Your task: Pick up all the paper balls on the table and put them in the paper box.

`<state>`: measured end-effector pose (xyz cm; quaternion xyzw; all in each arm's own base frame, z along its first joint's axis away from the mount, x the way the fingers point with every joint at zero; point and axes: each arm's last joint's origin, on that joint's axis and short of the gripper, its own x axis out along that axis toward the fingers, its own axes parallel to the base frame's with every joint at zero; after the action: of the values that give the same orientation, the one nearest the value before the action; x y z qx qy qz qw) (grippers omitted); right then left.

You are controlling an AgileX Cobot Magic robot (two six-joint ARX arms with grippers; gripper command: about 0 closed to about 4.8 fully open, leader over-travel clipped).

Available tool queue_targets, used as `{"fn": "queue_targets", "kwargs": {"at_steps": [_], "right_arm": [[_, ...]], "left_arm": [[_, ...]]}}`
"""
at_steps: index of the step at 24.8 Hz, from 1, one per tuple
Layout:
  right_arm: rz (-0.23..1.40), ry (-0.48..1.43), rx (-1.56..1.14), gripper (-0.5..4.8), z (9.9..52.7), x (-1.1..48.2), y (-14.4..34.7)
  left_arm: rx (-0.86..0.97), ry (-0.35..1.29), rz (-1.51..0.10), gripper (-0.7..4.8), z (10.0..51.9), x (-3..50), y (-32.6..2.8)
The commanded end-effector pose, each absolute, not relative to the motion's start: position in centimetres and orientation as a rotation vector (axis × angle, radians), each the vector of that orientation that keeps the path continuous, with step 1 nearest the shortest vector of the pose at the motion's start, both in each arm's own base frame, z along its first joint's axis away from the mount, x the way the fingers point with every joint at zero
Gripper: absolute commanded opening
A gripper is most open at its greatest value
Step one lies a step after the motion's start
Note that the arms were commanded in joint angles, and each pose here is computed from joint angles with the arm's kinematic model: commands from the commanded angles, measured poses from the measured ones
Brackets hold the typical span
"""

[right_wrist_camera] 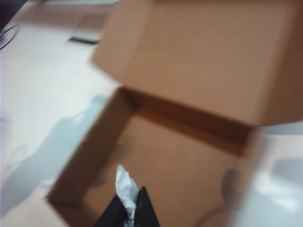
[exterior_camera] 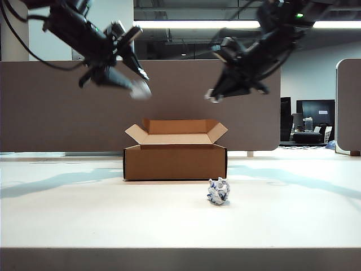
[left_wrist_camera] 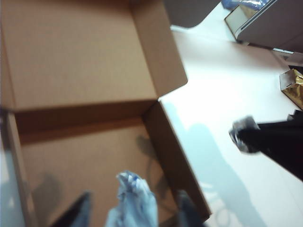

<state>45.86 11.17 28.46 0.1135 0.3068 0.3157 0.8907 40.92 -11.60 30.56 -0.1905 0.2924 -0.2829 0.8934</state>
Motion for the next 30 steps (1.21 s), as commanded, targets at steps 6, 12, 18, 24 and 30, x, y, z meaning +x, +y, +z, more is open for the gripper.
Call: {"fn": "queue_targets", "kwargs": {"at_steps": [6, 12, 18, 24, 30], "right_arm": [[0.693, 0.684, 0.211, 2.10, 27.2, 45.4, 14.4], [0.726, 0.780, 0.146, 3.32, 27.3, 44.1, 13.7], [0.685, 0.876, 0.008, 3.03, 30.5, 40.4, 12.6], [0.704, 0.847, -0.054, 3.02, 35.8, 34.9, 11.7], [0.643, 1.005, -0.335, 3.02, 32.8, 31.3, 16.0]], "left_arm": [[-0.466, 0.718, -0.719, 2.10, 27.8, 42.0, -12.4], [-0.481, 0.744, -0.831, 1.54, 28.9, 41.0, -12.3], [-0.152, 0.805, -0.731, 1.15, 31.9, 36.4, -10.9], [0.064, 0.984, -0.624, 0.14, 34.8, 29.0, -8.8], [0.083, 1.027, -0.621, 0.11, 33.4, 22.5, -7.5]]}}
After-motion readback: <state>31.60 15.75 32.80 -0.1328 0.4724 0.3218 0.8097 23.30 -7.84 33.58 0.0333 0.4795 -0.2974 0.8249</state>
